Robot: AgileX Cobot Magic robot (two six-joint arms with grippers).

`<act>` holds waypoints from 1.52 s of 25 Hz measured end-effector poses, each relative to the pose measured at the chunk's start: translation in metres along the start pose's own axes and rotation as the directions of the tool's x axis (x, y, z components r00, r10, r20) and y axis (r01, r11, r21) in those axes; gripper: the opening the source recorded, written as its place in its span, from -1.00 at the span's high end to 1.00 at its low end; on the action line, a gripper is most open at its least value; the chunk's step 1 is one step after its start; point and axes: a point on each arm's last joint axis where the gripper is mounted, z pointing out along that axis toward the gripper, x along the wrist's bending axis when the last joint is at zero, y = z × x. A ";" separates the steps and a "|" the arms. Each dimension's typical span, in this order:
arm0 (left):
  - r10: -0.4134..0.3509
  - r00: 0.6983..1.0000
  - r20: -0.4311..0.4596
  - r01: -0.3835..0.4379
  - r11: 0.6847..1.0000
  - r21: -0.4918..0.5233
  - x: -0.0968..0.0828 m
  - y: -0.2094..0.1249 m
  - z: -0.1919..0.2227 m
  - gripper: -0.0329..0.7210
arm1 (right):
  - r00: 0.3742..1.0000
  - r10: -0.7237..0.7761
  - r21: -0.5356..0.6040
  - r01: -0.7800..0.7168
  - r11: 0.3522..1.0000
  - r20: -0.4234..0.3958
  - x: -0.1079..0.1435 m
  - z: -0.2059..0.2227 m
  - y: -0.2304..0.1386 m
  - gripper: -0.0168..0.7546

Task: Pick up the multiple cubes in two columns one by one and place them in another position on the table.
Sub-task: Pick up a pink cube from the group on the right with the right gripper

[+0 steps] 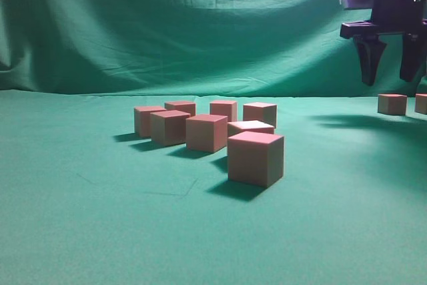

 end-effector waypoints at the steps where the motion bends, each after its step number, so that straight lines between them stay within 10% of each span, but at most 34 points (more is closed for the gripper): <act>1: 0.000 1.000 0.000 0.000 1.000 0.000 0.000 0.000 0.000 0.91 | 1.000 0.006 0.002 -0.006 1.000 0.002 -0.001 0.002 0.000 -0.15; 23: 0.000 1.000 0.000 0.000 1.000 0.000 0.000 0.000 0.000 0.91 | 0.994 0.095 -0.018 -0.096 0.995 -0.044 -0.014 0.040 0.002 -0.15; 27: 0.000 1.000 0.000 0.000 1.000 0.000 0.000 0.000 0.000 0.91 | 0.994 0.096 -0.016 -0.096 0.995 -0.044 -0.014 0.041 0.002 0.29; 38: 0.000 1.000 0.000 0.000 1.000 0.000 0.000 0.000 0.000 0.91 | 0.986 0.119 -0.010 -0.121 0.993 -0.117 -0.010 -0.008 0.013 0.26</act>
